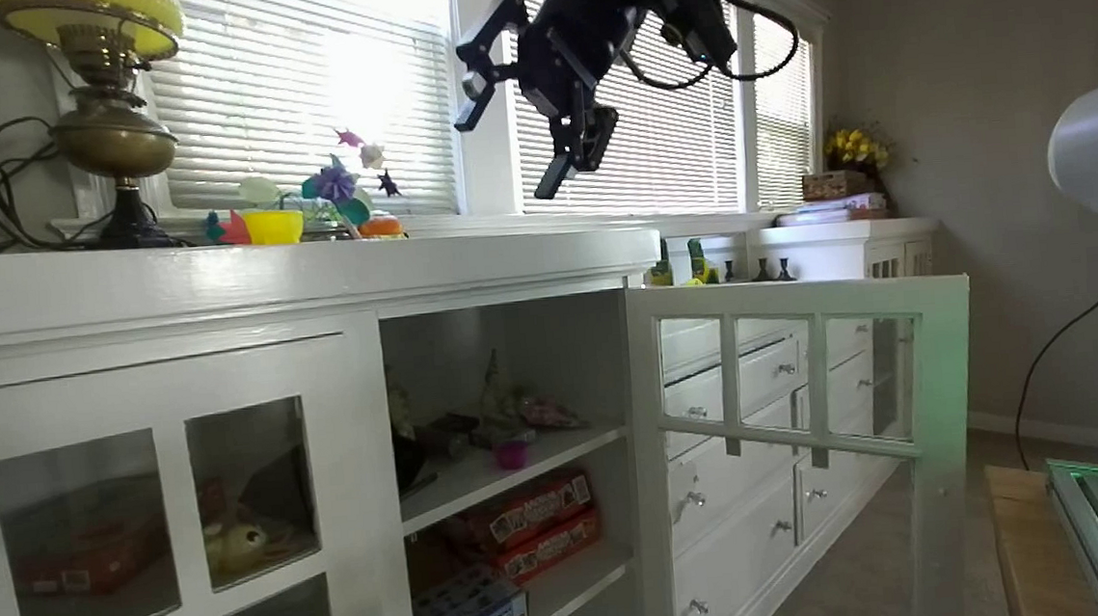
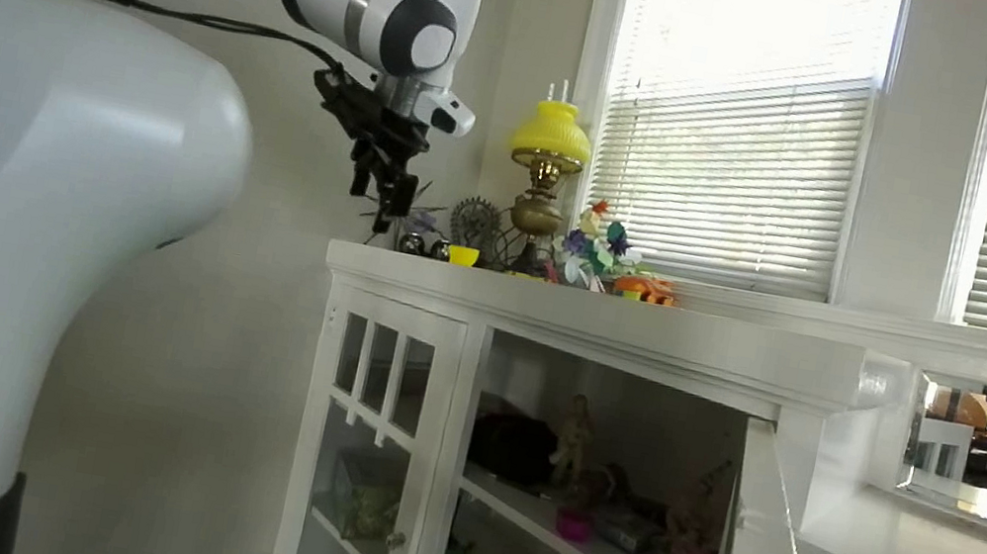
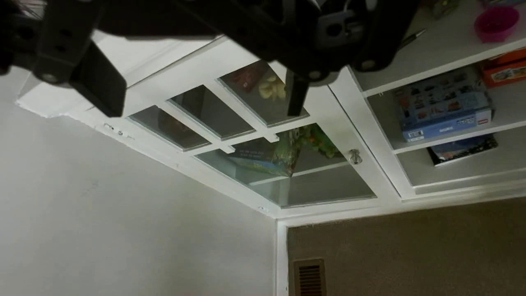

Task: Open the cabinet door on the right.

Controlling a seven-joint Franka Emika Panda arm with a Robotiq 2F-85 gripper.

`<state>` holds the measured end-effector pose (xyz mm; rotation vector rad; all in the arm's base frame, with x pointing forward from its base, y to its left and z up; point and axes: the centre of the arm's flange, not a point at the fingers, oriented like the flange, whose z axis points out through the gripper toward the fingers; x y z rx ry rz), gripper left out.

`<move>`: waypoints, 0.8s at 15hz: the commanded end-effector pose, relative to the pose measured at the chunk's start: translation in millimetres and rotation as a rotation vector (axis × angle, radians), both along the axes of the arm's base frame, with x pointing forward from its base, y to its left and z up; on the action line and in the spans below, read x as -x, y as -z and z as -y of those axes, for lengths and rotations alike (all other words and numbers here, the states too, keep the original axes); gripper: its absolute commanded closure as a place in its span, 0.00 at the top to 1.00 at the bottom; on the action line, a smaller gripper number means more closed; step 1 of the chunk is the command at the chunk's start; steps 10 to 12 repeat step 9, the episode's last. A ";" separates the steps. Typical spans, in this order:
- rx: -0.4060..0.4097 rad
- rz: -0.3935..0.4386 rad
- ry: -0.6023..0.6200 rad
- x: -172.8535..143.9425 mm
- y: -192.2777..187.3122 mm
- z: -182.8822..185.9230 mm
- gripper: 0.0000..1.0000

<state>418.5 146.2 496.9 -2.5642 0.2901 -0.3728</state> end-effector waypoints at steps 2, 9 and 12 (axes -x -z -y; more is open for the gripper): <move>-0.005 -0.002 -0.010 1.9 -2.9 2.2 1.00; -0.005 -0.002 -0.016 2.8 -2.9 0.1 1.00; -0.005 -0.002 -0.016 2.8 -2.9 0.1 1.00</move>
